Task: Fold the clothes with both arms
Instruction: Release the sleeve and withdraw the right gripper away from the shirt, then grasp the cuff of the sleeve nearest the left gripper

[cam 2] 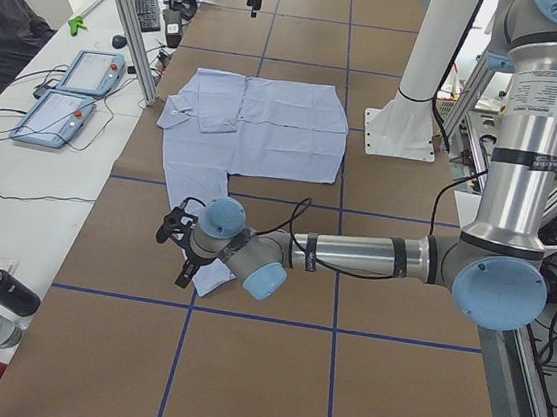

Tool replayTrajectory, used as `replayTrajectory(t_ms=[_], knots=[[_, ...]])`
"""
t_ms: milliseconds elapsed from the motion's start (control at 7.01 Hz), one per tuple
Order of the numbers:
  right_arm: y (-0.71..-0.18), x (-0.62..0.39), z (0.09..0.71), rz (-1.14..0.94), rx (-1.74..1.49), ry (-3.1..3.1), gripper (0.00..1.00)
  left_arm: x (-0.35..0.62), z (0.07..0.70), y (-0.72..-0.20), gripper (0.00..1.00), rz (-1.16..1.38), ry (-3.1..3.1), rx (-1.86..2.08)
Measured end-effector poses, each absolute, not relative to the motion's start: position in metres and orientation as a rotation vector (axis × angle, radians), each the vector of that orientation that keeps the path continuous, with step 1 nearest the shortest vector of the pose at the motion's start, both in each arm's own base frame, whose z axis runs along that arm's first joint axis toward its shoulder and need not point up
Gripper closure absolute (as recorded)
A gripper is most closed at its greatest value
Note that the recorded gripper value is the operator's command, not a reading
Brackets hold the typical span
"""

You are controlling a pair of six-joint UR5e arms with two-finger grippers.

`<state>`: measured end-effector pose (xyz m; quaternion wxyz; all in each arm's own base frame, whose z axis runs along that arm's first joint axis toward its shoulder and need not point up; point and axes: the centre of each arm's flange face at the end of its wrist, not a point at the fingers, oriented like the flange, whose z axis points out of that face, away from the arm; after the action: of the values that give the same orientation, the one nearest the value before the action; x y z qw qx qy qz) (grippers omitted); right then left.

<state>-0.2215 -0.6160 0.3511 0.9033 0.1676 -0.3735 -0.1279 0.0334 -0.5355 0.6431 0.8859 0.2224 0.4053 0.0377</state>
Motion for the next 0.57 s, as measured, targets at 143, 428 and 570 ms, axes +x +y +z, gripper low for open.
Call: replayTrajectory(t_ms=[143,428,570], knots=[[-0.612,-0.217,0.356,-0.263,0.344,-0.771,0.01,0.05,0.66,-0.531,0.0,0.056,0.847,0.457],[-0.61,-0.215,0.359,-0.261,0.342,-0.769,0.01,0.091,0.685,-0.517,0.0,-0.013,0.876,0.439],[-0.61,-0.215,0.359,-0.26,0.343,-0.769,0.01,0.108,0.696,-0.506,0.01,-0.045,0.907,0.425]])
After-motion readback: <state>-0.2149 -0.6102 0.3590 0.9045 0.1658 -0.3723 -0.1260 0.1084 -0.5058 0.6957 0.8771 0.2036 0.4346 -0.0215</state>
